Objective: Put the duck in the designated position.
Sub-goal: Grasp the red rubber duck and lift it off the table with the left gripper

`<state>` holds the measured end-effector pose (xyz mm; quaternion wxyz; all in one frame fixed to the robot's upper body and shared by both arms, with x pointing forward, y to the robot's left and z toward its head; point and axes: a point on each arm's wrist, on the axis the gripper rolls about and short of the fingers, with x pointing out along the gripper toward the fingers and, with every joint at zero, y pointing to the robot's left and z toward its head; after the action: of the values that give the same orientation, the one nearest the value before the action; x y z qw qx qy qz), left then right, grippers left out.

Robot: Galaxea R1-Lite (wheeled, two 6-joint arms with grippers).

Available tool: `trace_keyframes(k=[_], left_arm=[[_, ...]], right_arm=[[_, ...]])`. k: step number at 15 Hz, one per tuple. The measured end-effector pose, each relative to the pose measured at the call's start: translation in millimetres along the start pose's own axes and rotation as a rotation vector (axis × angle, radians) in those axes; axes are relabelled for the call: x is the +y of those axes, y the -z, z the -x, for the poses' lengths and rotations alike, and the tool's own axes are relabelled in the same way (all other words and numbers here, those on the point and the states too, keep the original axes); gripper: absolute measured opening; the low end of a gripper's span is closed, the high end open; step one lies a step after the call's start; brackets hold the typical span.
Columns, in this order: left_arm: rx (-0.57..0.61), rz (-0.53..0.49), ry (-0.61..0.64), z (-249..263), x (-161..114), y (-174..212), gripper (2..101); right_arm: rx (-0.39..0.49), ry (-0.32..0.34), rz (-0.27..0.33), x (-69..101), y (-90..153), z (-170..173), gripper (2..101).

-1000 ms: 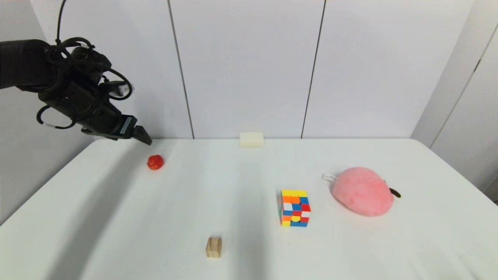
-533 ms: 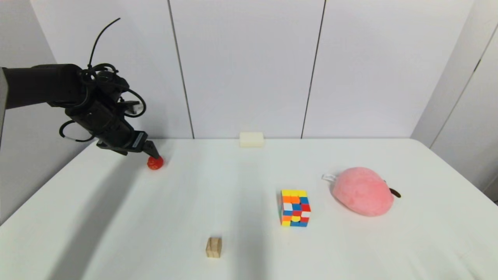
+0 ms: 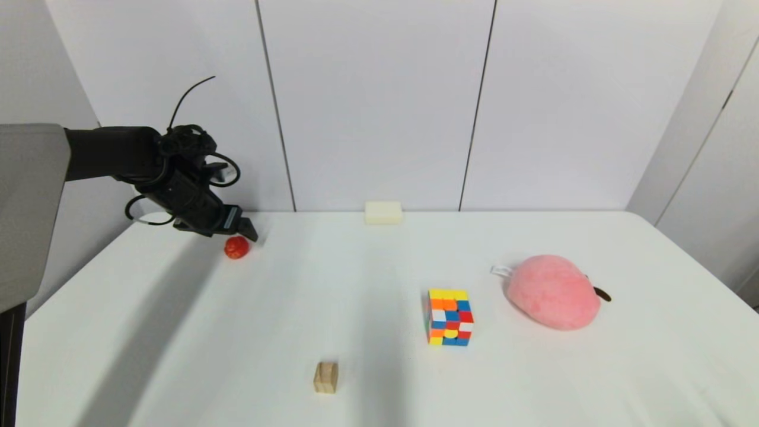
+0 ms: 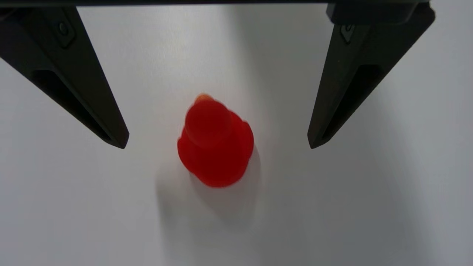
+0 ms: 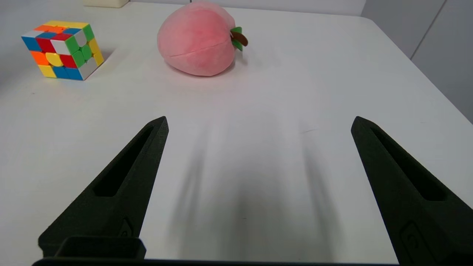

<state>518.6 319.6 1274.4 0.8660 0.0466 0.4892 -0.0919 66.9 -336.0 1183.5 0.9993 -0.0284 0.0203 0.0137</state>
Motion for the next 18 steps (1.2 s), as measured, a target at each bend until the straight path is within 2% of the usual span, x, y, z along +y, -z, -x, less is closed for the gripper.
trace_keyframes(k=[18], left_arm=[[0.035,0.025,0.005,-22,1,1,97.9]], right_arm=[[0.000,0.000,0.000,0.0,0,0,98.0]])
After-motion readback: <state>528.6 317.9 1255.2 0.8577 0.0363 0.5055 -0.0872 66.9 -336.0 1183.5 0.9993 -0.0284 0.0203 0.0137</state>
